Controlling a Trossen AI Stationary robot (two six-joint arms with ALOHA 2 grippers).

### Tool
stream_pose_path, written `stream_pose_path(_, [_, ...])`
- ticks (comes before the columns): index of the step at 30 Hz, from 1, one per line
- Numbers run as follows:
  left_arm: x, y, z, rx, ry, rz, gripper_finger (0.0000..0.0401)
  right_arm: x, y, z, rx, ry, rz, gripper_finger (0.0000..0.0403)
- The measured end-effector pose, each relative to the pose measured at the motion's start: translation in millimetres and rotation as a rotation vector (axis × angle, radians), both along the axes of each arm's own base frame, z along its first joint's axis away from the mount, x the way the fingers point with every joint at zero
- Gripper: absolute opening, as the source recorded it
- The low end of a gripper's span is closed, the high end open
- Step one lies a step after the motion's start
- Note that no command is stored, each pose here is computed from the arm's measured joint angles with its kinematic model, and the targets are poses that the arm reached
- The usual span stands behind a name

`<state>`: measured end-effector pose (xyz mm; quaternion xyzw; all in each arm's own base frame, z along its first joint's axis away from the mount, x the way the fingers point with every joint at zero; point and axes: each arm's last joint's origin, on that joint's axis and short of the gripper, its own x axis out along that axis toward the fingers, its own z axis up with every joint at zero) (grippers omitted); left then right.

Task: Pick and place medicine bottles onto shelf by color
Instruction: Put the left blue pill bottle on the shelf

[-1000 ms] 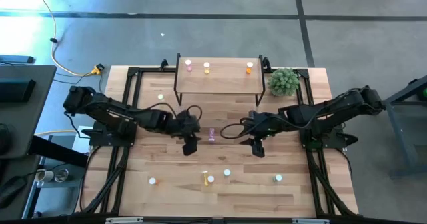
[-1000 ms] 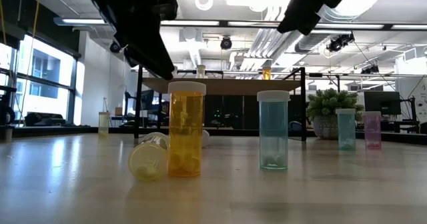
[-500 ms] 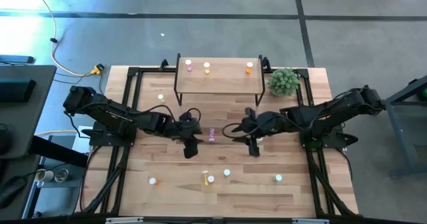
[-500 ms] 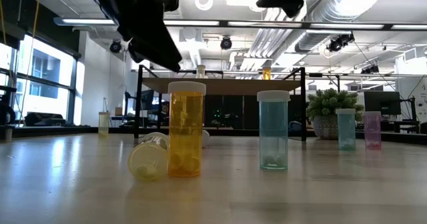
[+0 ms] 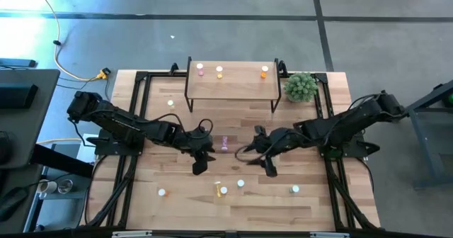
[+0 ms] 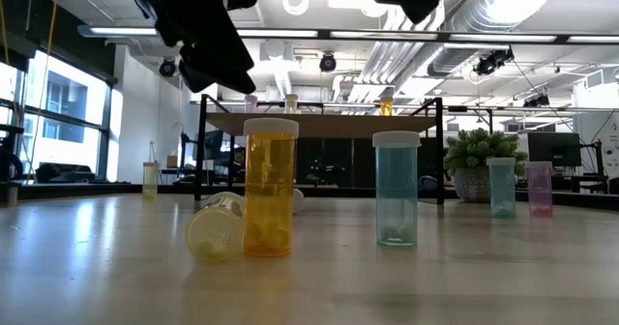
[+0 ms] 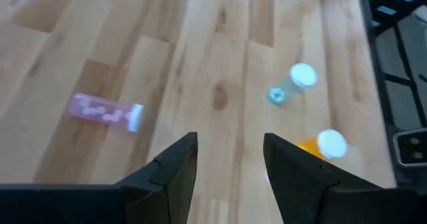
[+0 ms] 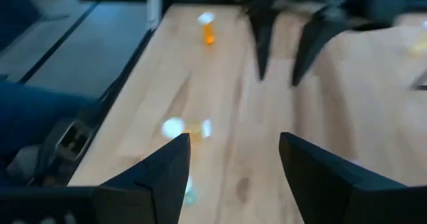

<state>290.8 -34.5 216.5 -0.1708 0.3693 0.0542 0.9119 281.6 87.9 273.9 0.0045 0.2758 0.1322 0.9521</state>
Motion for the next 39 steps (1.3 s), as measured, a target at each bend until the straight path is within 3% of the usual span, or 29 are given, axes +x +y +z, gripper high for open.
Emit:
stream_pose_path(15, [-2,-28,3,-0.04,-0.035,-0.044,0.0161,26,50,-55,-0.09,0.036,0.196,0.022])
stream_pose_path(28, [-2,-30,3,-0.039,-0.04,-0.024,0.0161,41,62,-107,-0.125,0.143,0.21,0.022])
stream_pose_path(39, [-3,-30,3,-0.038,-0.039,-0.025,0.0161,44,63,-121,-0.139,0.176,0.194,0.0216])
